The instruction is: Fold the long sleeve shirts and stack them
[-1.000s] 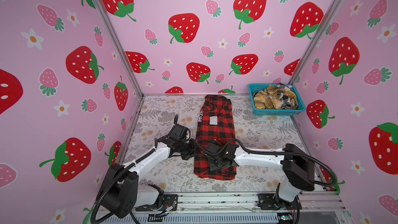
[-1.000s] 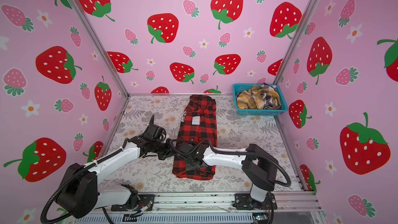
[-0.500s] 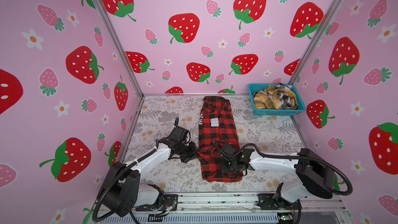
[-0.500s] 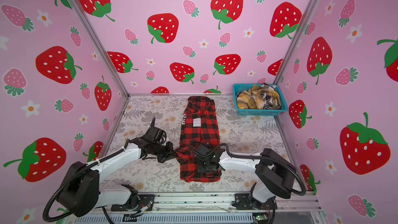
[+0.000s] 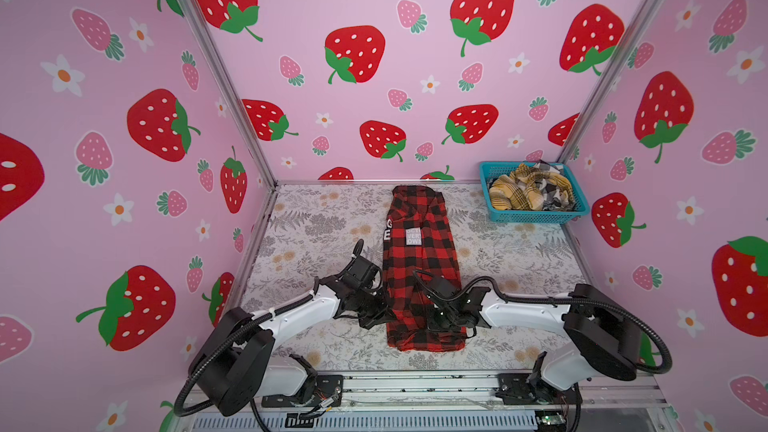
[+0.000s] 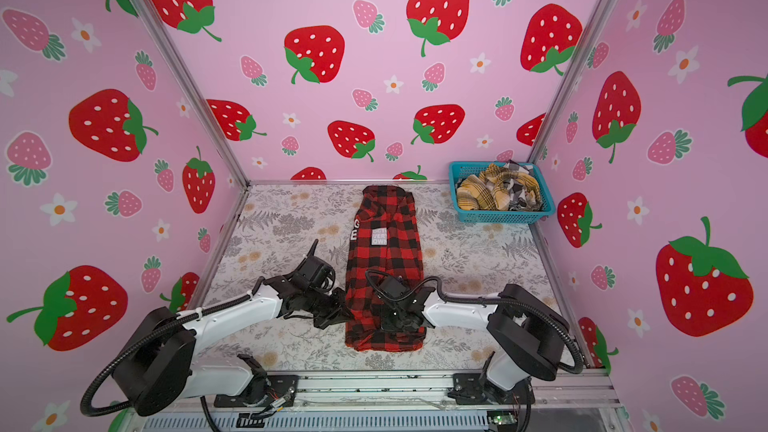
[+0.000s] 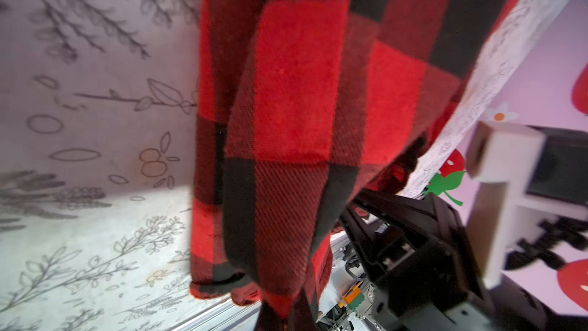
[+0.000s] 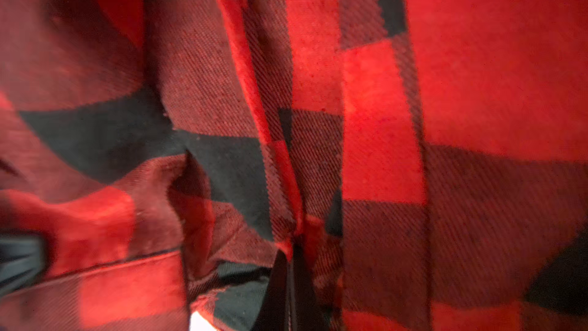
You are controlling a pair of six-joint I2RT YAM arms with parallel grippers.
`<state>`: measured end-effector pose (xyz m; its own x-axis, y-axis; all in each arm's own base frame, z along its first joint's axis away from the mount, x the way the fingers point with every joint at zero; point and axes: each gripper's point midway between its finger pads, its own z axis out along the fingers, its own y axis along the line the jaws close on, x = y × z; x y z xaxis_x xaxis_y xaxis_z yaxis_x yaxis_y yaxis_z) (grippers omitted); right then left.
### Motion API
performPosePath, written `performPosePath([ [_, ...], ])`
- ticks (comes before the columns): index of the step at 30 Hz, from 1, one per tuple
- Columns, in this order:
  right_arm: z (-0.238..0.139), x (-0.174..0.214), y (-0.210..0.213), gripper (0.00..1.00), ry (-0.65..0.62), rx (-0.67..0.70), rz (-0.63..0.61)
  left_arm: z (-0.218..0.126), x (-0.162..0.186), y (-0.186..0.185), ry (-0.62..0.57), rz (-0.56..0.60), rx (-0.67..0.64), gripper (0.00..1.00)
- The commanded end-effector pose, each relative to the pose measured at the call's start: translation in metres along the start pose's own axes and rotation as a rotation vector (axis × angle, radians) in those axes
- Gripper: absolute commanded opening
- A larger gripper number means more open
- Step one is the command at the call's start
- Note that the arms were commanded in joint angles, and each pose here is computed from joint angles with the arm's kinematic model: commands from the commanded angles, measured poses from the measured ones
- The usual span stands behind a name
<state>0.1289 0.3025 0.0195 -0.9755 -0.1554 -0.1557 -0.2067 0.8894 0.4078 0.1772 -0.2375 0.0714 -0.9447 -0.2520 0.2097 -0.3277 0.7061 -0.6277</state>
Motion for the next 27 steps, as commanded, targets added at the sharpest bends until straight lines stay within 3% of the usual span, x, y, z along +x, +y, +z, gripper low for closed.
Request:
performPosePath([
  [1, 0.004, 0.004, -0.006, 0.00, 0.013, 0.008, 0.014, -0.005, 0.007, -0.012, 0.014, -0.048, 0.039, 0.00],
  [5, 0.002, 0.004, -0.006, 0.00, 0.006, 0.001, 0.015, 0.004, 0.011, -0.013, 0.035, -0.118, 0.118, 0.00],
  [10, 0.002, 0.004, -0.006, 0.00, 0.003, -0.003, 0.016, 0.025, 0.016, 0.002, 0.096, -0.202, 0.145, 0.00],
  [12, 0.000, 0.003, -0.004, 0.00, 0.001, -0.006, 0.013, 0.029, 0.017, 0.012, 0.103, -0.195, 0.100, 0.00],
  [14, -0.008, -0.002, -0.004, 0.16, -0.024, 0.004, 0.012, 0.030, 0.017, 0.026, 0.095, -0.168, 0.019, 0.00],
  [15, -0.015, -0.006, -0.002, 0.28, -0.048, 0.007, 0.012, 0.031, 0.019, 0.030, 0.099, -0.169, 0.001, 0.00],
  [18, -0.044, -0.017, 0.006, 0.50, -0.128, 0.018, 0.010, 0.035, 0.017, 0.036, 0.102, -0.178, -0.008, 0.00],
  [22, -0.063, -0.022, 0.025, 0.60, -0.156, -0.025, -0.026, 0.037, 0.016, 0.035, 0.101, -0.174, -0.007, 0.00],
  [27, -0.047, -0.008, 0.047, 0.58, -0.091, -0.064, -0.088, 0.036, 0.015, 0.034, 0.099, -0.163, -0.010, 0.00],
])
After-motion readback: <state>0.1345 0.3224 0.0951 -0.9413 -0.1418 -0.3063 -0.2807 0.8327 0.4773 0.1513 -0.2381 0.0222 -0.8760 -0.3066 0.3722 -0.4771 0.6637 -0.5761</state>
